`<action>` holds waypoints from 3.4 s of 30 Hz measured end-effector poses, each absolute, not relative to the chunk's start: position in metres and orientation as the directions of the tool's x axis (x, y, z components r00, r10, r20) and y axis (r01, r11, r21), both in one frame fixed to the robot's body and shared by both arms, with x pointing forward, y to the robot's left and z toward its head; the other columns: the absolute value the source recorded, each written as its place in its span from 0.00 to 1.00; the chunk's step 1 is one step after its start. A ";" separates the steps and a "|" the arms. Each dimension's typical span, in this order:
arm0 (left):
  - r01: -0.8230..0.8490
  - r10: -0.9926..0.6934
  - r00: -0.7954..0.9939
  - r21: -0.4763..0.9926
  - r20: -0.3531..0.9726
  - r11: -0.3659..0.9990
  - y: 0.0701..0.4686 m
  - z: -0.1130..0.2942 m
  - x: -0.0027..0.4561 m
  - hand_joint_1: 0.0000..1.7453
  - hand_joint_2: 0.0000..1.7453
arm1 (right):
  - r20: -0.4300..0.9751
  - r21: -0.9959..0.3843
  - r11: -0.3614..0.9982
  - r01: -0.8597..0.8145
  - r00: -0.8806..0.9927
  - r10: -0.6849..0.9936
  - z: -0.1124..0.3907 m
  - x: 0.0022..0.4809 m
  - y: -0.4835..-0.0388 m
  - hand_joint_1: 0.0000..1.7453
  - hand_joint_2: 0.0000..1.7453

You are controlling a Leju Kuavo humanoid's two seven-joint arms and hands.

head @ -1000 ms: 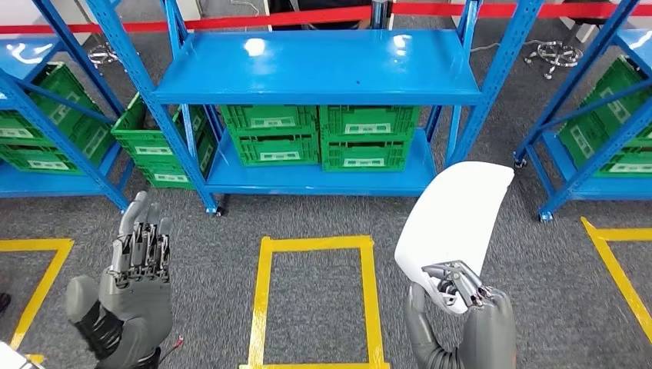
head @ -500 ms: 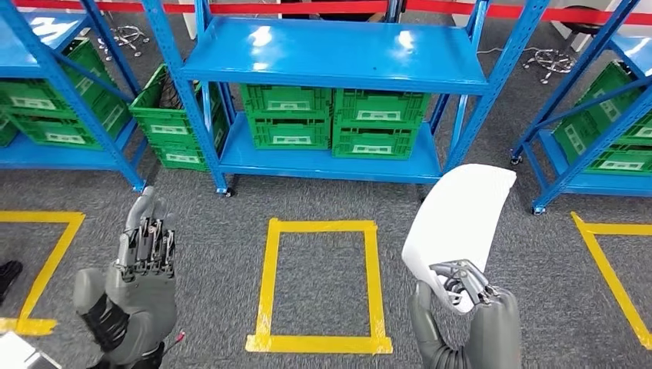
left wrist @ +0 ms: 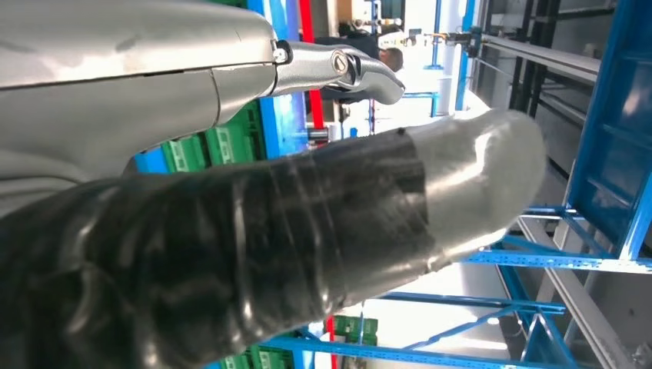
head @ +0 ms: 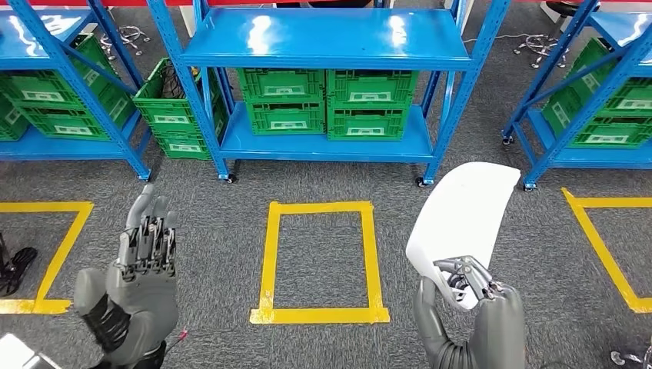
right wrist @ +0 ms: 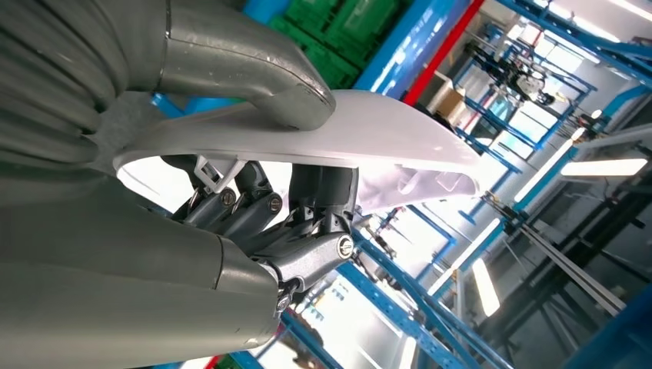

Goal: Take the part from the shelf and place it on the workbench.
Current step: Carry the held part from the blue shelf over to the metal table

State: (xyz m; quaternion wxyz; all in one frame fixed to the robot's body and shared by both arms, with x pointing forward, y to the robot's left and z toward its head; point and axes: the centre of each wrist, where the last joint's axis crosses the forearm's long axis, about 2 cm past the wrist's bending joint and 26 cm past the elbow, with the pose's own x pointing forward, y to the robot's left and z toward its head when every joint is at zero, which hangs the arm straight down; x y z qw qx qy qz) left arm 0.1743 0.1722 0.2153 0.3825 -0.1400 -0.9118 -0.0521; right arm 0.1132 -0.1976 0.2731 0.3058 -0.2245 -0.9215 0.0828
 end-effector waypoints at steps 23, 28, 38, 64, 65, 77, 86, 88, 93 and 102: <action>0.290 0.212 -0.682 -0.007 0.700 0.957 0.170 0.218 0.176 0.00 0.00 | 0.522 -0.297 0.881 0.369 -0.709 0.473 0.272 0.113 -0.200 1.00 1.00; 0.289 0.209 -0.683 -0.004 0.700 0.957 0.170 0.218 0.176 0.00 0.00 | 0.523 -0.297 0.881 0.369 -0.709 0.473 0.272 0.113 -0.200 1.00 1.00; 0.288 0.209 -0.684 -0.005 0.698 0.958 0.170 0.218 0.176 0.00 0.00 | 0.527 -0.298 0.881 0.367 -0.706 0.472 0.272 0.113 -0.200 1.00 1.00; 0.290 0.211 -0.681 -0.006 0.701 0.957 0.168 0.219 0.175 0.00 0.00 | 0.535 -0.305 0.880 0.364 -0.699 0.474 0.271 0.113 -0.202 1.00 1.00; 0.290 0.211 -0.682 -0.006 0.700 0.957 0.168 0.219 0.176 0.00 0.00 | 0.535 -0.306 0.880 0.363 -0.699 0.474 0.271 0.113 -0.202 1.00 1.00; 0.290 0.212 -0.680 -0.008 0.702 0.957 0.167 0.219 0.175 0.00 0.00 | 0.539 -0.311 0.879 0.361 -0.695 0.476 0.270 0.112 -0.202 1.00 1.00; 0.291 0.213 -0.679 -0.009 0.703 0.957 0.167 0.219 0.175 0.00 0.00 | 0.538 -0.311 0.879 0.361 -0.696 0.476 0.270 0.113 -0.203 1.00 1.00; 0.291 0.213 -0.678 -0.009 0.703 0.957 0.167 0.219 0.175 0.00 0.00 | 0.539 -0.311 0.879 0.360 -0.695 0.475 0.270 0.113 -0.203 1.00 1.00; 0.291 0.211 -0.676 -0.008 0.706 0.957 0.167 0.218 0.175 0.00 0.00 | 0.541 -0.313 0.880 0.358 -0.694 0.475 0.269 0.113 -0.203 1.00 1.00; 0.291 0.212 -0.678 -0.008 0.704 0.957 0.167 0.219 0.176 0.00 0.00 | 0.543 -0.315 0.879 0.357 -0.693 0.475 0.269 0.112 -0.203 1.00 1.00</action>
